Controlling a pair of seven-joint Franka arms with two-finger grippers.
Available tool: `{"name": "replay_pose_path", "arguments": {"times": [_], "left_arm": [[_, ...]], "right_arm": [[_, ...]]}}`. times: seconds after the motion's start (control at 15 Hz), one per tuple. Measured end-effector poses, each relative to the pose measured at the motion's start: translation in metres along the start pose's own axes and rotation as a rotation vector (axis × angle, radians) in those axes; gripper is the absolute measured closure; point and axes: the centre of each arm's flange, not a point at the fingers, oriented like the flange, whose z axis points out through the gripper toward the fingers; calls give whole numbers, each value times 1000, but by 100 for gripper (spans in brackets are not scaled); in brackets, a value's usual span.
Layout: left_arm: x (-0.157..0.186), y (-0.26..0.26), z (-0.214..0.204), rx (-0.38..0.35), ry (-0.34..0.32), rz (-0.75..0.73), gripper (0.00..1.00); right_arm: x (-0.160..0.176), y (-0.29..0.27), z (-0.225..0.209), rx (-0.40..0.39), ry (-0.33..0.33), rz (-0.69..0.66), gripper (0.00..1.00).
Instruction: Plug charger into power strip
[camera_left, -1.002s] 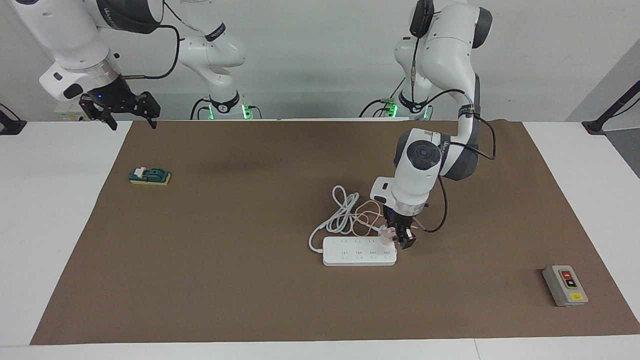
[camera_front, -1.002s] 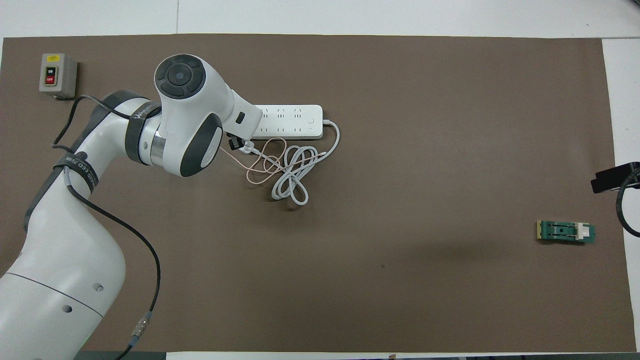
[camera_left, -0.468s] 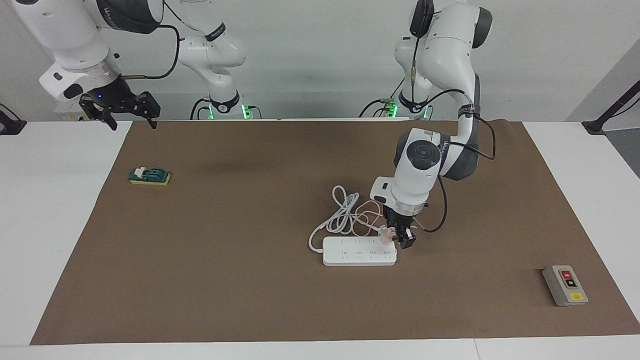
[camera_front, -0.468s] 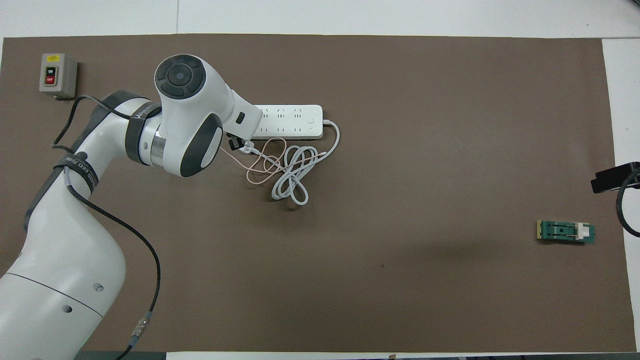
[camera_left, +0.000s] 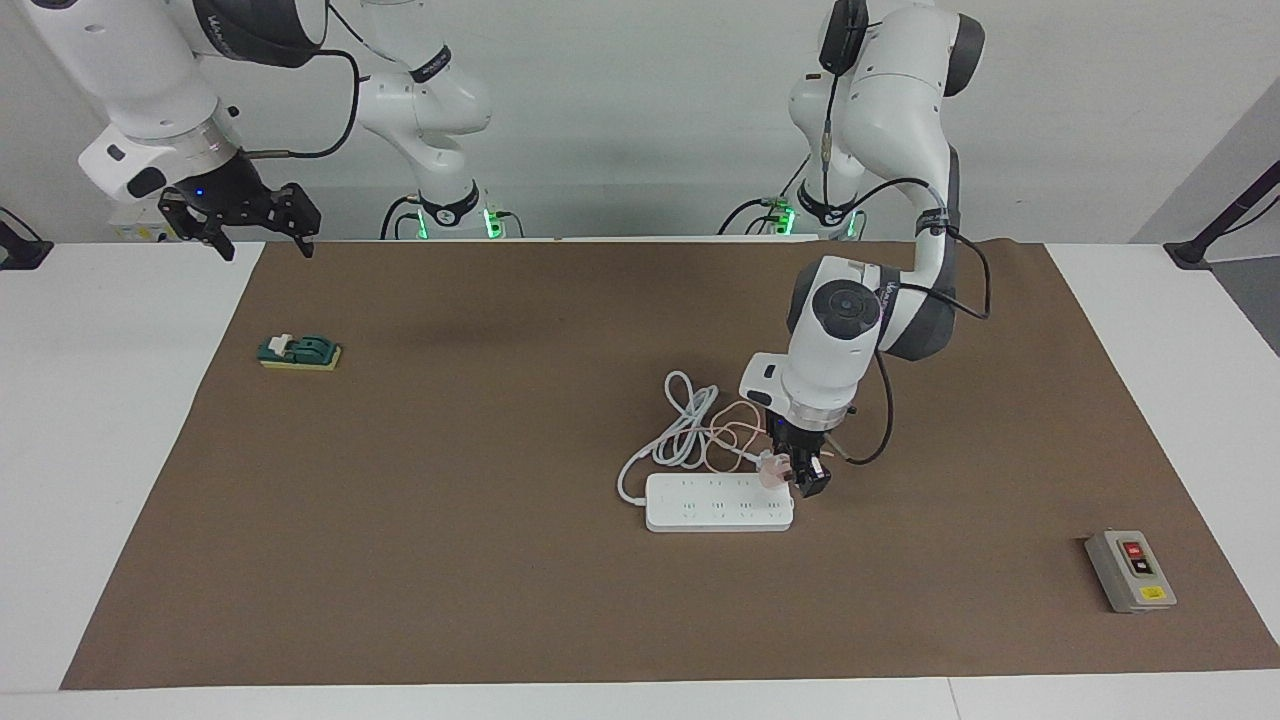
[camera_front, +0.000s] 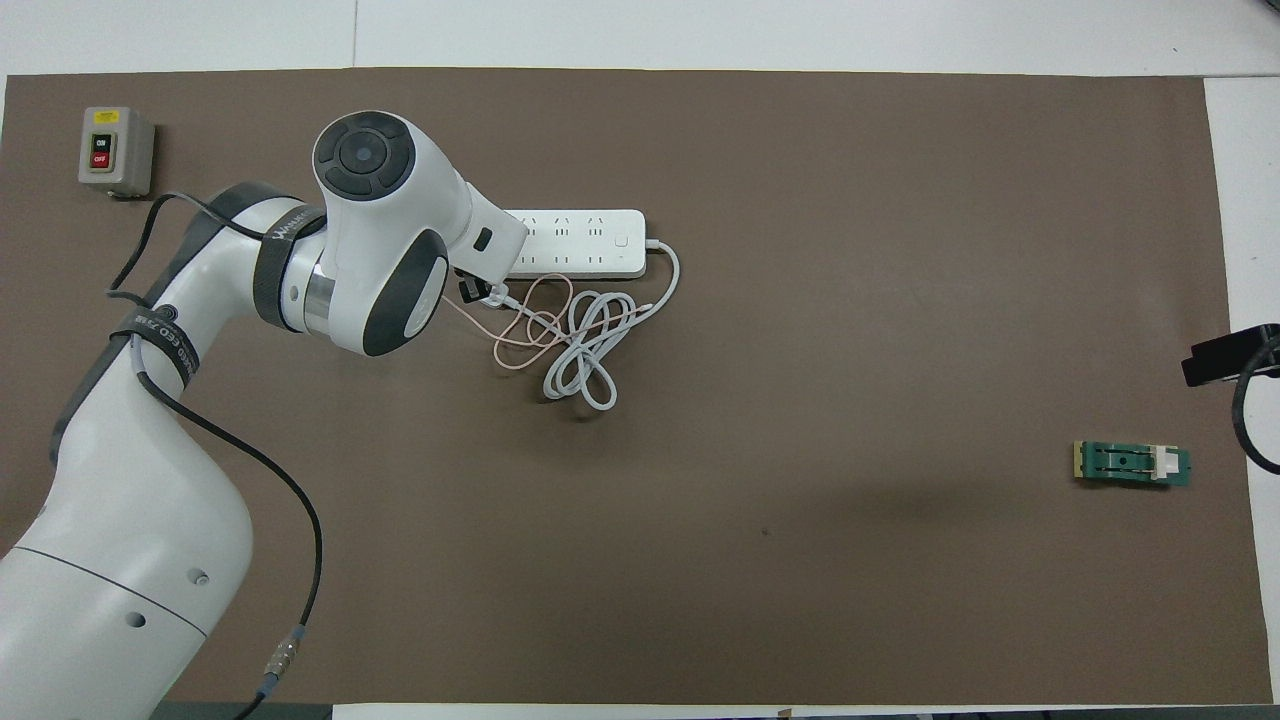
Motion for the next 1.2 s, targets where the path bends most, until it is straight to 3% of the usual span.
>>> {"name": "replay_pose_path", "arguments": {"times": [1.2], "left_arm": [[-4,-2,1,-7,21,80,65]], "right_arm": [[0,0,0,0,0,0,0]]}}
